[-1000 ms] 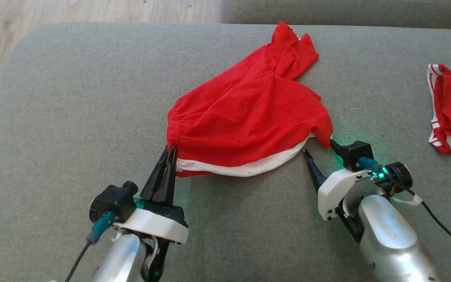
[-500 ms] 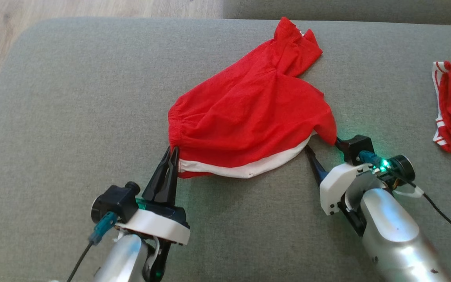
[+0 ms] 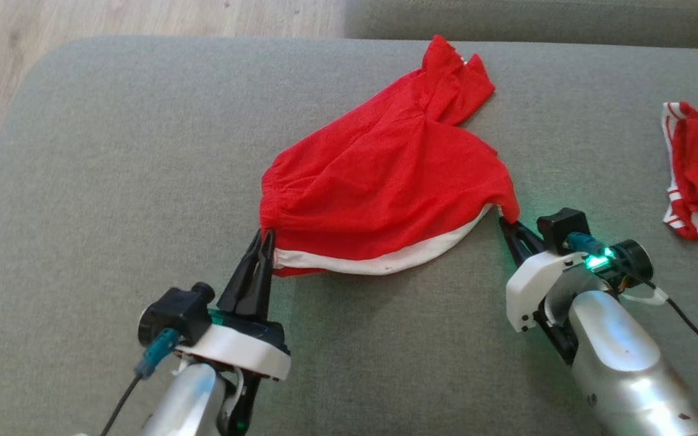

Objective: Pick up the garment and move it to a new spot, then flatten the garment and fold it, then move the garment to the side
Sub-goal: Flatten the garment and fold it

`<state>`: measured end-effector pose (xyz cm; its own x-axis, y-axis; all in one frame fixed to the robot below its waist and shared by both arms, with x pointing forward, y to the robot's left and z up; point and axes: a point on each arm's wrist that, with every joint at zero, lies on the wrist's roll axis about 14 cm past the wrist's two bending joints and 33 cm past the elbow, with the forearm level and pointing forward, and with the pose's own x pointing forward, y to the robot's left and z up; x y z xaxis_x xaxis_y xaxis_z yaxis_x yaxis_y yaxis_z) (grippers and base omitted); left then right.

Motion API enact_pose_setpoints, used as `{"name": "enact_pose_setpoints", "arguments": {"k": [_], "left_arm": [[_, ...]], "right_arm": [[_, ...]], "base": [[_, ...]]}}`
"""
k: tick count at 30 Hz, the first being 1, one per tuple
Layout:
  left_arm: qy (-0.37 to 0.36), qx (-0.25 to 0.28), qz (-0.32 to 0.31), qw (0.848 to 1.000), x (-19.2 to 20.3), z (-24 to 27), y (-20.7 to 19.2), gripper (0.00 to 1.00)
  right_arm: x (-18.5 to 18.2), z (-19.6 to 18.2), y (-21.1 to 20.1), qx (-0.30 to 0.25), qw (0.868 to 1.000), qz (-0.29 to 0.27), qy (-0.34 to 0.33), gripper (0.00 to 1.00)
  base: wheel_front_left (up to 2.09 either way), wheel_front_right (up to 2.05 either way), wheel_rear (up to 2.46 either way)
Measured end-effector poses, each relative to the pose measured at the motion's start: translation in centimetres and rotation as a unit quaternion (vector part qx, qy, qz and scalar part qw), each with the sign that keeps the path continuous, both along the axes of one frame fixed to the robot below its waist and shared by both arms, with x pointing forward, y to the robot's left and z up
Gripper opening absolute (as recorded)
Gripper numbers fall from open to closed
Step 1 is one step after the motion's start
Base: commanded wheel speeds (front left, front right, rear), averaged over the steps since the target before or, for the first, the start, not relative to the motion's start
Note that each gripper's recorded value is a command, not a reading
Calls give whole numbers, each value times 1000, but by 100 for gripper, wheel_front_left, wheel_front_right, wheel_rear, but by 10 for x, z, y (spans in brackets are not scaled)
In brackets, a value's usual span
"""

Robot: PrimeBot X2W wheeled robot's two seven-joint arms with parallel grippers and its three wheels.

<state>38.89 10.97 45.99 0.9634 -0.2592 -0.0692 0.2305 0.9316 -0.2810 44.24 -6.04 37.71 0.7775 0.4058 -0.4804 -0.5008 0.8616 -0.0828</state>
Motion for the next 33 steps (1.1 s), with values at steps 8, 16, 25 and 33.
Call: {"name": "enact_pose_setpoints", "arguments": {"k": [8,16,25,33], "left_arm": [[-27,23,-2,999,3,15,9,0],[-95,66,-21,993,8,55,12,0],[-263,118,-52,956,34,183,1,0],[-363,126,-88,919,28,278,-27,0]], "right_arm": [[7,31,-22,11,999,-20,-41,0],[12,103,-39,34,993,-18,-112,0],[14,229,-71,57,964,-30,-258,0],[-13,351,-102,55,910,-63,-406,0]], "base": [[0,0,0],[0,0,0],[0,0,0],[0,0,0]]}}
